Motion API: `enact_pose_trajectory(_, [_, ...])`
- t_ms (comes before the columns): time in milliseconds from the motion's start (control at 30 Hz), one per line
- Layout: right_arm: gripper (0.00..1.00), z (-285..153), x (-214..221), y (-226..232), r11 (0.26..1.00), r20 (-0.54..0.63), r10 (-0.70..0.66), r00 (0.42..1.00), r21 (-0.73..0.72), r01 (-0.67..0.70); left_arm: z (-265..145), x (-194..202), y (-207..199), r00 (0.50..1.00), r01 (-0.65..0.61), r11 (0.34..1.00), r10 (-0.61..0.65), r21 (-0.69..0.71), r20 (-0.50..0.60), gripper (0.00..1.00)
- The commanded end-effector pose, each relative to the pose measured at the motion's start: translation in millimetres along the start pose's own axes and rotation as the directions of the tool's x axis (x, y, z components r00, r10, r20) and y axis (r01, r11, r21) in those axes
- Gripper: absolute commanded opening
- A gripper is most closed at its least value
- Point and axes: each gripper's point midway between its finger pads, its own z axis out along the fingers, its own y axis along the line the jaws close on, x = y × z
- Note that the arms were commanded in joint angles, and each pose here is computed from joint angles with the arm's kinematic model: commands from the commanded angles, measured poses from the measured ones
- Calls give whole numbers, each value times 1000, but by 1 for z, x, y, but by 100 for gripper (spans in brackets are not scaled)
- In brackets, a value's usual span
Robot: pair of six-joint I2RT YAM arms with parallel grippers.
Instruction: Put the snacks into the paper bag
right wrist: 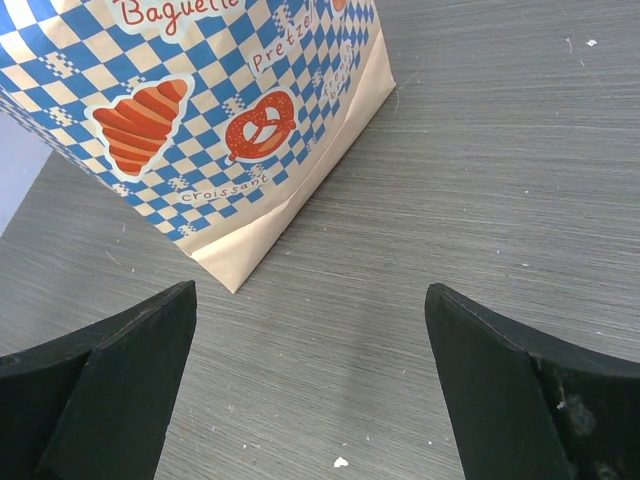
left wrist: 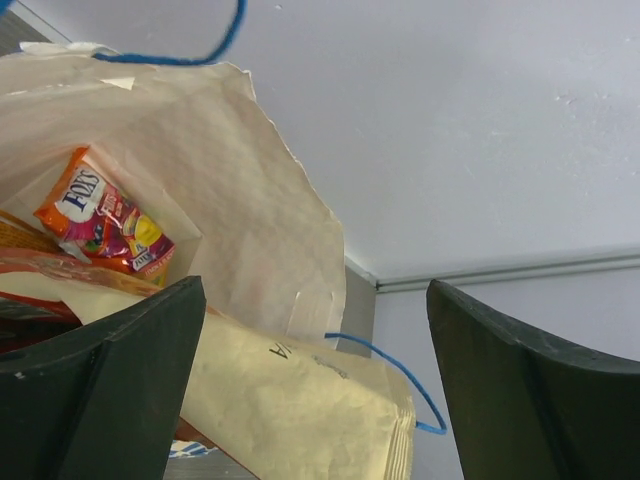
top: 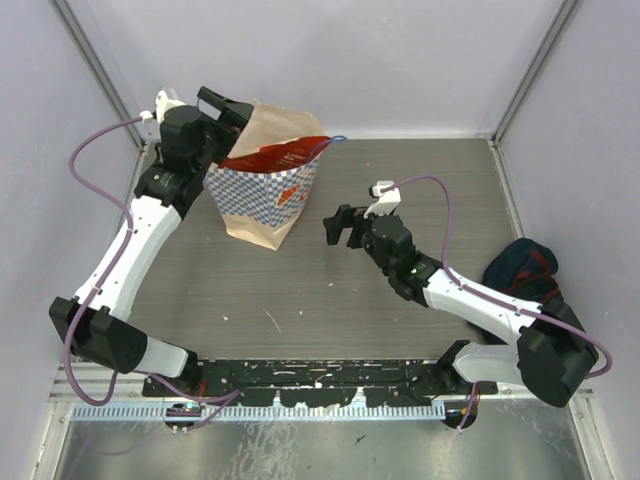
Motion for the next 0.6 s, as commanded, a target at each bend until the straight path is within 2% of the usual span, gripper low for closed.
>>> enact_pose_trajectory(0, [100, 0, -15, 4, 1000, 43, 21, 999, -9, -21, -32, -37, -54, 996, 3, 987, -17, 163, 89, 90])
enact_pose_trajectory(67, [100, 0, -15, 3, 1000, 45, 22, 999, -7, -21, -37, -40, -63, 996, -4, 982, -14, 191, 92, 88])
enact_pose_trajectory(167, [100, 1, -14, 4, 1000, 41, 21, 999, -11, -21, -43, -24, -74, 999, -38, 976, 31, 212, 35, 90])
enact_pose_trajectory(300, [100, 1, -13, 4, 1000, 37, 20, 999, -11, -20, -59, -5, -71, 972, -234, 957, 231, 173, 36, 89])
enact_pose_trajectory(400, [100, 1, -14, 4, 1000, 39, 17, 999, -11, -17, -70, 1, -56, 918, -396, 910, 393, 119, 52, 84])
enact_pose_trajectory(433, [100, 1, -13, 4, 1000, 37, 17, 999, -11, -17, -73, 4, -50, 888, -460, 882, 457, 101, 54, 85])
enact_pose_trajectory(500, [100, 3, -11, 5, 1000, 29, 17, 999, -15, -16, -81, 12, -42, 814, -581, 811, 579, 69, 49, 94])
enact_pose_trajectory(567, [100, 4, -9, 6, 1000, 22, 16, 1000, -17, -16, -85, 18, -32, 740, -673, 739, 672, 45, 33, 91])
